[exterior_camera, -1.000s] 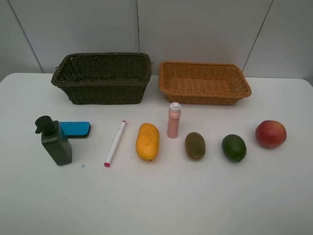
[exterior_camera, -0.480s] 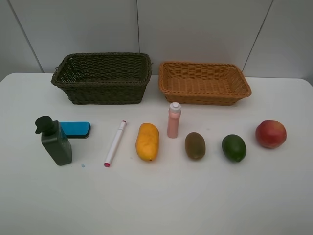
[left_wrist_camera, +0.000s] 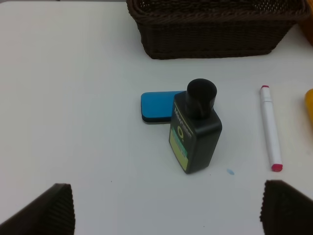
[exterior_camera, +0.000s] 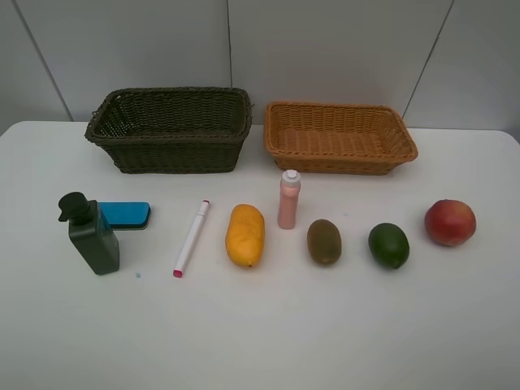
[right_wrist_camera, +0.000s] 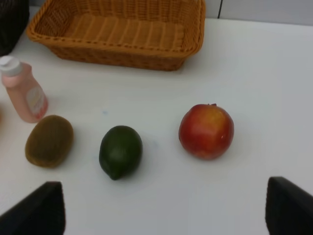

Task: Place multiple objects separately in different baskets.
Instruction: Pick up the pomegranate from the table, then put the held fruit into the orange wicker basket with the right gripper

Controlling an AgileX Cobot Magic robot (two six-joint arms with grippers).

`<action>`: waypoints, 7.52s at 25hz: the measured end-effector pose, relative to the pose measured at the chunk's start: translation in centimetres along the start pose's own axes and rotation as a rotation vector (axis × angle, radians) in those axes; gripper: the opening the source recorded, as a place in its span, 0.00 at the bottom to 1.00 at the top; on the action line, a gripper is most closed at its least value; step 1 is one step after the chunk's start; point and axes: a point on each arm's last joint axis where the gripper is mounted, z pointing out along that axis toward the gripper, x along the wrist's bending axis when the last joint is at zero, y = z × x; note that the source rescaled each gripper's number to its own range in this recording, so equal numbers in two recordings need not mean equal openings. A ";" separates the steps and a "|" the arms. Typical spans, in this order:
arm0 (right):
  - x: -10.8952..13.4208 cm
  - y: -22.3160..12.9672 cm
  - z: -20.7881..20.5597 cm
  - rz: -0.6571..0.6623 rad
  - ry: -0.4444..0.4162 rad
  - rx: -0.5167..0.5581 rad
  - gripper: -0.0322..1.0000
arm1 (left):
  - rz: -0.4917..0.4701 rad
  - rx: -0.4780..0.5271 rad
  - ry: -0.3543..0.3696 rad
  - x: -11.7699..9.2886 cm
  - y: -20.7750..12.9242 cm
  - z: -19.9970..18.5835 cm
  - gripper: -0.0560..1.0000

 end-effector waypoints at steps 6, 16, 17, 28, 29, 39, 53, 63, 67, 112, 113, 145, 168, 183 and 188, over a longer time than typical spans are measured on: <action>-0.6 3.6 1.7 0.016 0.014 0.131 0.98 | 0.000 0.000 0.000 0.0 0.0 0.0 1.00; -2.1 9.8 8.0 0.170 0.018 0.386 0.98 | 0.000 0.000 0.000 0.0 0.0 0.0 1.00; -2.2 10.1 9.0 0.178 0.018 0.417 0.98 | 0.000 0.000 0.000 0.0 0.0 0.0 1.00; -3.8 10.3 19.0 0.218 -0.030 0.594 0.98 | 0.000 0.000 0.000 0.0 0.0 0.0 1.00; -3.9 10.3 19.6 0.225 -0.032 0.609 0.98 | 0.000 0.000 0.000 0.0 0.0 0.0 1.00; -4.5 7.7 26.1 0.234 -0.044 0.705 0.98 | 0.000 0.000 0.000 0.0 0.0 0.0 1.00; -5.1 4.5 30.9 0.213 -0.077 0.762 0.98 | 0.000 0.000 0.000 0.0 0.0 0.0 1.00; -5.3 3.0 32.4 0.221 -0.098 0.800 0.98 | 0.000 0.000 0.000 0.0 0.0 0.0 1.00; -5.3 2.8 32.6 0.221 -0.097 0.808 0.97 | 0.000 0.000 0.000 0.0 0.0 0.0 1.00; -5.5 7.2 30.3 0.228 -0.098 0.763 0.80 | 0.000 0.000 0.000 0.0 0.0 0.0 1.00; -5.6 7.8 30.2 0.228 -0.098 0.763 0.80 | 0.000 0.000 0.000 0.0 0.0 0.0 1.00; -0.4 22.0 35.2 0.035 0.273 0.381 0.80 | 0.000 0.000 0.000 0.0 0.0 0.0 1.00; 0.0 16.8 44.1 -0.031 0.205 0.380 0.80 | 0.000 0.000 0.000 0.0 0.0 0.0 1.00; 0.2 16.6 43.9 -0.013 0.231 0.422 0.80 | 0.000 0.000 0.000 0.0 0.0 0.0 1.00; 0.4 16.7 43.9 0.015 0.240 0.413 0.80 | 0.000 0.000 0.000 0.0 0.0 0.0 1.00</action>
